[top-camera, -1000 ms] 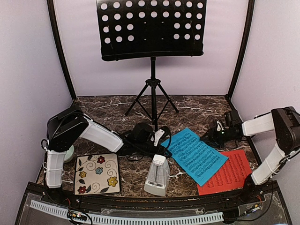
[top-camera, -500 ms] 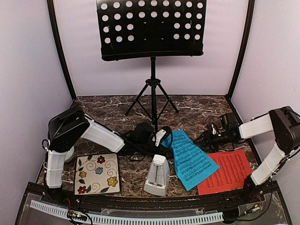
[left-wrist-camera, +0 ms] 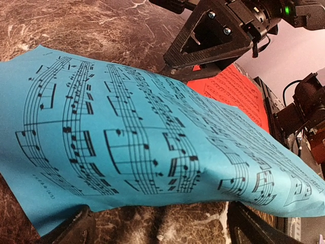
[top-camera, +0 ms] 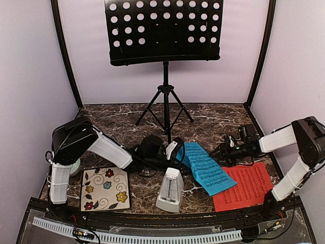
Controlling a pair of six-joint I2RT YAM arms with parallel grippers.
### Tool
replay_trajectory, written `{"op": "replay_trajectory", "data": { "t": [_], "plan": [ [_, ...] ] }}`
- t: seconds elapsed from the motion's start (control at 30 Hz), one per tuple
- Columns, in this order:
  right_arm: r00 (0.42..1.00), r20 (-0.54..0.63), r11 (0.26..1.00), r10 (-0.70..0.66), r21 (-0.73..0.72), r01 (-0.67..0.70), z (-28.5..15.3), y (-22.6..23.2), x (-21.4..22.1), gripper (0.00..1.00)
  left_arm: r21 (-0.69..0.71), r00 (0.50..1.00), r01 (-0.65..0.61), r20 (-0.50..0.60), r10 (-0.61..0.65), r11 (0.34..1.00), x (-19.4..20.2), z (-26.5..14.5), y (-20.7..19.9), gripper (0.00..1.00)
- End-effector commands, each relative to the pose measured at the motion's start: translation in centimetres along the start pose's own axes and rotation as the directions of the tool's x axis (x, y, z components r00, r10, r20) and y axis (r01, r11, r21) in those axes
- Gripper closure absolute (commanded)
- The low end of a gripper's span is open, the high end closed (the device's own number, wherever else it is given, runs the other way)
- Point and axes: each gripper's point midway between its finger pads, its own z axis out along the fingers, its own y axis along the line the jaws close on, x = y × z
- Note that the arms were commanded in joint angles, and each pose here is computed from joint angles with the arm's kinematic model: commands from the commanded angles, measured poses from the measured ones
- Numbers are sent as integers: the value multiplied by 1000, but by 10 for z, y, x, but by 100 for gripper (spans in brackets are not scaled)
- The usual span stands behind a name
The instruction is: Set up the instrument practice props
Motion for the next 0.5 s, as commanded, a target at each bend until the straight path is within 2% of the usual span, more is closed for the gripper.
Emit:
{"op": "replay_trajectory", "data": {
  "t": [0.0, 0.23, 0.47],
  "plan": [
    [999, 36, 998, -28, -56, 30, -5, 17, -3, 44, 53, 996, 20, 80, -24, 998, -26, -14, -13, 6],
    [994, 95, 985, -52, -160, 67, -22, 51, -10, 47, -16, 997, 53, 59, -52, 998, -20, -13, 8, 7],
    [993, 97, 964, -65, -249, 87, -27, 74, -5, 51, -88, 998, 66, 30, -63, 994, -12, -13, 23, 7]
  ]
}}
